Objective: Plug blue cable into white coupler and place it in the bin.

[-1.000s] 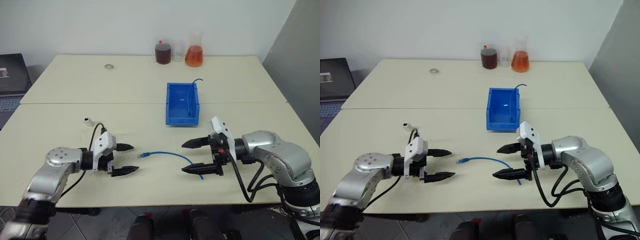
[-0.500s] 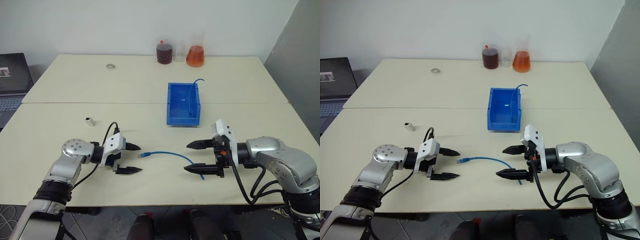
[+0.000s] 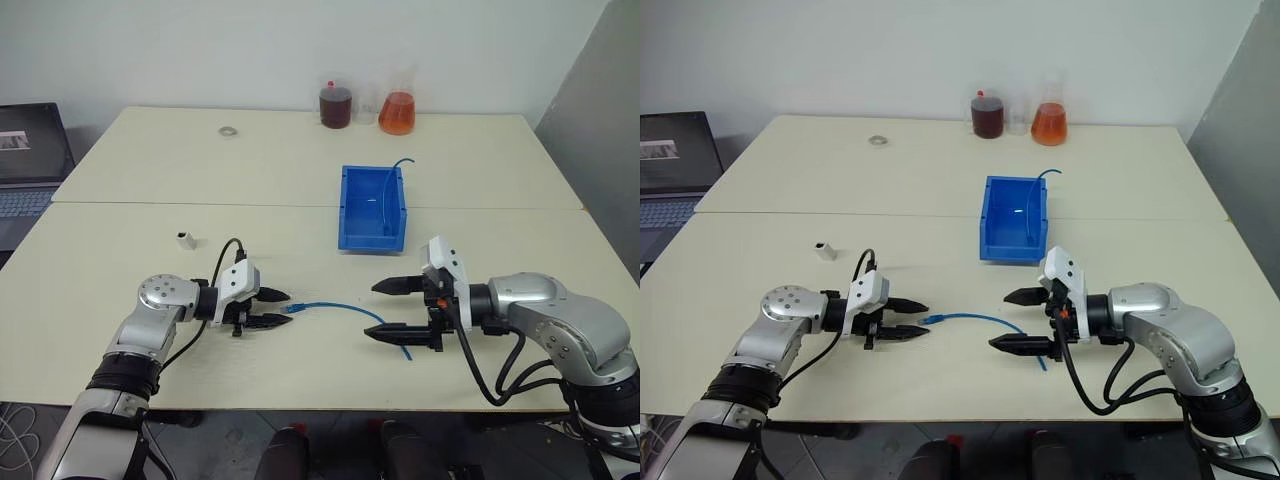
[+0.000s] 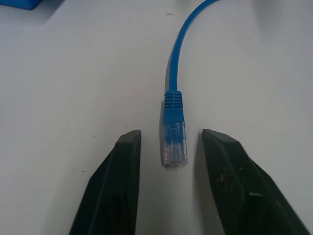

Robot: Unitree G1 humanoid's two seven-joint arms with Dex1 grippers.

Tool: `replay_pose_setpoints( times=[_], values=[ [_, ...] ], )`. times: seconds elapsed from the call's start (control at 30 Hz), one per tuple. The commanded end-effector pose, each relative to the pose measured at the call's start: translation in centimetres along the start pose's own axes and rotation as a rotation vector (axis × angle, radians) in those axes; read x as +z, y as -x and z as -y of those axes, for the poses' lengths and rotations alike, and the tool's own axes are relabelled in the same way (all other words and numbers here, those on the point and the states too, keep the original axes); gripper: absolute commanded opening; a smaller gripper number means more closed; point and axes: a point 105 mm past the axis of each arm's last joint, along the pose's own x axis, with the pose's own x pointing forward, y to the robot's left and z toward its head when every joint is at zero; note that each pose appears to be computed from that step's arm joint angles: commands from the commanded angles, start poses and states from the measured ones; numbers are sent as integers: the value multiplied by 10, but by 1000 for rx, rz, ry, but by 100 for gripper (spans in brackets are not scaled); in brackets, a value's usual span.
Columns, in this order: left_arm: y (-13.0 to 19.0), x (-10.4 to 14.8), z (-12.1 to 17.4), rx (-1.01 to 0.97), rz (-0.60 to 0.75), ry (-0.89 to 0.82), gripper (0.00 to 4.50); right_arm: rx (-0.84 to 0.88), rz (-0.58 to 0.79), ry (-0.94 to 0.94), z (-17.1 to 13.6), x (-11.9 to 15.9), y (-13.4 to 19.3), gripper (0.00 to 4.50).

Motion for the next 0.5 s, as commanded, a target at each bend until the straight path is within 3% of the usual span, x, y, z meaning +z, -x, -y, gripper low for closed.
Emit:
replay_pose_setpoints(
  times=[0.03, 0.13, 0.3, 0.4, 0.5],
  values=[
    [-3, -6, 13, -53, -17, -1, 92, 20, 13, 54, -7, 7, 0, 450],
    [-1, -6, 15, -55, -15, -2, 34, 28, 7, 51, -9, 5, 0, 450],
    [3, -4, 14, -27, -3, 18, 26, 31, 11, 51, -9, 4, -1, 450],
    [0, 21, 4, 50, 84, 68, 26, 15, 12, 71, -8, 4, -1, 450],
    [4, 75, -7, 134, 248, 124, 26, -41, 66, 51, -5, 14, 7, 450]
  ],
)
